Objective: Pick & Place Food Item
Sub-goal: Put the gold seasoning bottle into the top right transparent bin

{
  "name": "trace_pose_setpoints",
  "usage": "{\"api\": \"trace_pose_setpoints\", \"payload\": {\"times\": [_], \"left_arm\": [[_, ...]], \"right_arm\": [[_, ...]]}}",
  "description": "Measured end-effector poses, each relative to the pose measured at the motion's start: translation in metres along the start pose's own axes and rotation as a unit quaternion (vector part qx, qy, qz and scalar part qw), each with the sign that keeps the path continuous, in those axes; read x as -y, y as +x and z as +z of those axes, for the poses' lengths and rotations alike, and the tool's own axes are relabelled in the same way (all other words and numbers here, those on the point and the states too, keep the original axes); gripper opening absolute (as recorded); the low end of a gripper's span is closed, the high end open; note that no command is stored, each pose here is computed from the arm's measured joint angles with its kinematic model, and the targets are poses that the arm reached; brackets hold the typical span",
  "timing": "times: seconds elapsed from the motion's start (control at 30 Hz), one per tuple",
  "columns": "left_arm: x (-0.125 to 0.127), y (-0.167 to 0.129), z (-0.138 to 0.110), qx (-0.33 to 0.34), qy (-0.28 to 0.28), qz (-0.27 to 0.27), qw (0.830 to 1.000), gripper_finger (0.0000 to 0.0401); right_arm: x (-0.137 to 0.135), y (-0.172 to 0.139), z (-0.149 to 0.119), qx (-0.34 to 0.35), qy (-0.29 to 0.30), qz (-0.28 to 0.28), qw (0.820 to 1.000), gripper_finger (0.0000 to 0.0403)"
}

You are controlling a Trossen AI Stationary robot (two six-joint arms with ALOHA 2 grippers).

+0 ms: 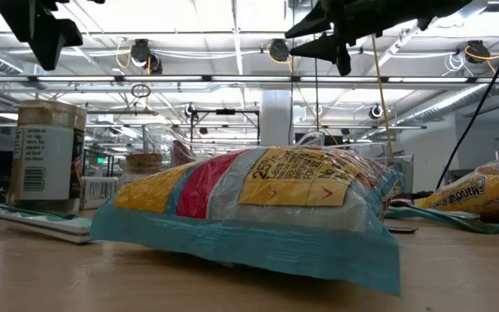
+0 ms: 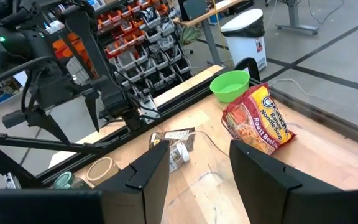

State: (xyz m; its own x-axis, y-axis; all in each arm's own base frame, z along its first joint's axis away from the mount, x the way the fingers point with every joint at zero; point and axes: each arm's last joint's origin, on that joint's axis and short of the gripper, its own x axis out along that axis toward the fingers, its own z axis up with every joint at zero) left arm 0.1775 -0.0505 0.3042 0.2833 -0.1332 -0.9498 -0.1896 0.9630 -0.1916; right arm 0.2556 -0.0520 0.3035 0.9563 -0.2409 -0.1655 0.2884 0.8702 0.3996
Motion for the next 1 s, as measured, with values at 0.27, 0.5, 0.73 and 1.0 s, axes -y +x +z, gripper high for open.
{"api": "trace_pose_setpoints", "payload": {"times": [0.27, 0.5, 0.73, 1.0], "left_arm": [[0.002, 0.008, 0.005, -0.008, 0.039, 0.014, 0.999, 0.0346], [0.006, 0.026, 0.015, -0.038, 0.061, 0.033, 0.997, 0.0371], [0.012, 0.042, 0.028, -0.033, 0.074, 0.029, 0.996, 0.0364], [0.015, 0.044, 0.032, -0.016, 0.087, 0.021, 0.996, 0.0362]], "right_arm": [[0.0, 0.0, 0.0, -0.002, 0.003, 0.0, 1.0, 0.016], [0.0, 0.0, -0.001, -0.004, 0.003, 0.0, 1.0, 0.016], [0.0, 0.0, -0.001, -0.005, 0.003, 0.0, 1.0, 0.016], [-0.003, 0.0, -0.006, -0.023, 0.0, 0.001, 1.0, 0.016]]}}
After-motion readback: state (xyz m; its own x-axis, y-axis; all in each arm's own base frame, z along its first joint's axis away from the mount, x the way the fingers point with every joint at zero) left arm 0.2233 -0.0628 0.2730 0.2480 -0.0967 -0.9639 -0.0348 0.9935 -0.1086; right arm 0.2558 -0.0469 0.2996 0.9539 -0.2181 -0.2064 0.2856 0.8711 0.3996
